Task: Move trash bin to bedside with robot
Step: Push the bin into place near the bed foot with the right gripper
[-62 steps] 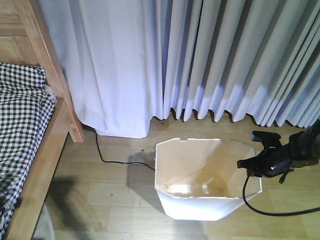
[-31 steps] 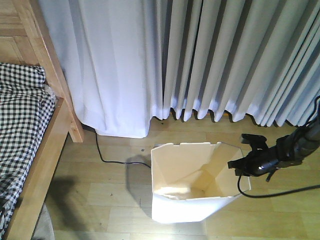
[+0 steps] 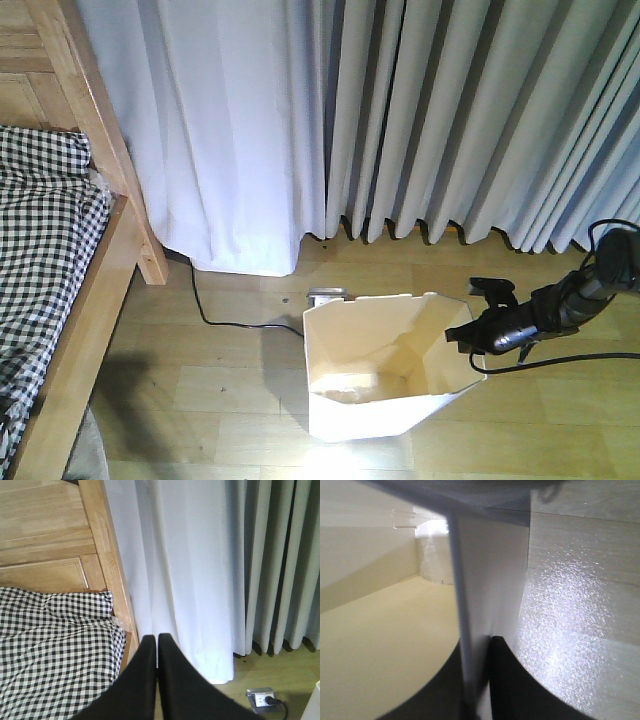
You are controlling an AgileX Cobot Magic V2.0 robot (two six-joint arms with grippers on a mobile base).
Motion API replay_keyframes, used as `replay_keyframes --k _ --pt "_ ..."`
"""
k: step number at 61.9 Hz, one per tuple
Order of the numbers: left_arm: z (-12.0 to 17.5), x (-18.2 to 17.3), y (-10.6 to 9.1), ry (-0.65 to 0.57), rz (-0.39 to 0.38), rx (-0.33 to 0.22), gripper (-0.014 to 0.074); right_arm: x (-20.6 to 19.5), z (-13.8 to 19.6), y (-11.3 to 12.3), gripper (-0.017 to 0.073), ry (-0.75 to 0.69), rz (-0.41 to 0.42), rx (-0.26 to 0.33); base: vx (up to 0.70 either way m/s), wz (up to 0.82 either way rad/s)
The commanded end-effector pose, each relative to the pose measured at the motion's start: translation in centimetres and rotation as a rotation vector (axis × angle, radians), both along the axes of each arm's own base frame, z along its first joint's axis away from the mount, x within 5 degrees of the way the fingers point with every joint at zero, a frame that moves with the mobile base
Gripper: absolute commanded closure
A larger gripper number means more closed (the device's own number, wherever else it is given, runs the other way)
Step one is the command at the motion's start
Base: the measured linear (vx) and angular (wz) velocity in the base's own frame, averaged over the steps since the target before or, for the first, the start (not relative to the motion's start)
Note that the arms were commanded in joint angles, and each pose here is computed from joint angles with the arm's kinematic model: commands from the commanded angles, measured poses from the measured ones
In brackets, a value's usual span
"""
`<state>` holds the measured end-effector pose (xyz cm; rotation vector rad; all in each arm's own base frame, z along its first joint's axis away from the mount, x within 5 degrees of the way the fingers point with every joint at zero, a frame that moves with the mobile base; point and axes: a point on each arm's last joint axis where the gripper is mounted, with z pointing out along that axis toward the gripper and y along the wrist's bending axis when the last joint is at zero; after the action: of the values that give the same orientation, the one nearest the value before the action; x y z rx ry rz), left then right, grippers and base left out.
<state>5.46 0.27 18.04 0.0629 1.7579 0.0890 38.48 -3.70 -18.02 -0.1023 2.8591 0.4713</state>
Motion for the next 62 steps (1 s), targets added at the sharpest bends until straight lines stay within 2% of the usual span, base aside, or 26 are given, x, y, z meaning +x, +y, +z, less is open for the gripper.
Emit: replay_keyframes --k 1,19,36,50,62 --pt "-0.2 0.1 -0.1 -0.055 -0.015 -0.011 0.0599 3.5 3.8 1.0 0.0562 -0.086 -0.008 0.218 0.00 0.00" --pt "-0.2 0.1 -0.1 -0.055 -0.015 -0.011 0.0599 4.9 1.9 0.8 0.0562 -0.074 -0.022 0.229 0.00 0.00" --pt "-0.2 0.1 -0.1 -0.055 -0.015 -0.011 0.0599 5.9 0.5 1.4 0.0559 -0.042 0.005 0.248 0.00 0.00" --pt "-0.2 0.1 -0.1 -0.055 -0.015 -0.011 0.0599 6.4 -0.7 1.8 0.0543 0.008 -0.041 0.254 0.00 0.00" --pt "-0.2 0.1 -0.1 -0.055 -0.015 -0.011 0.0599 6.2 -1.2 1.8 0.0501 0.017 -0.044 0.252 0.00 0.00"
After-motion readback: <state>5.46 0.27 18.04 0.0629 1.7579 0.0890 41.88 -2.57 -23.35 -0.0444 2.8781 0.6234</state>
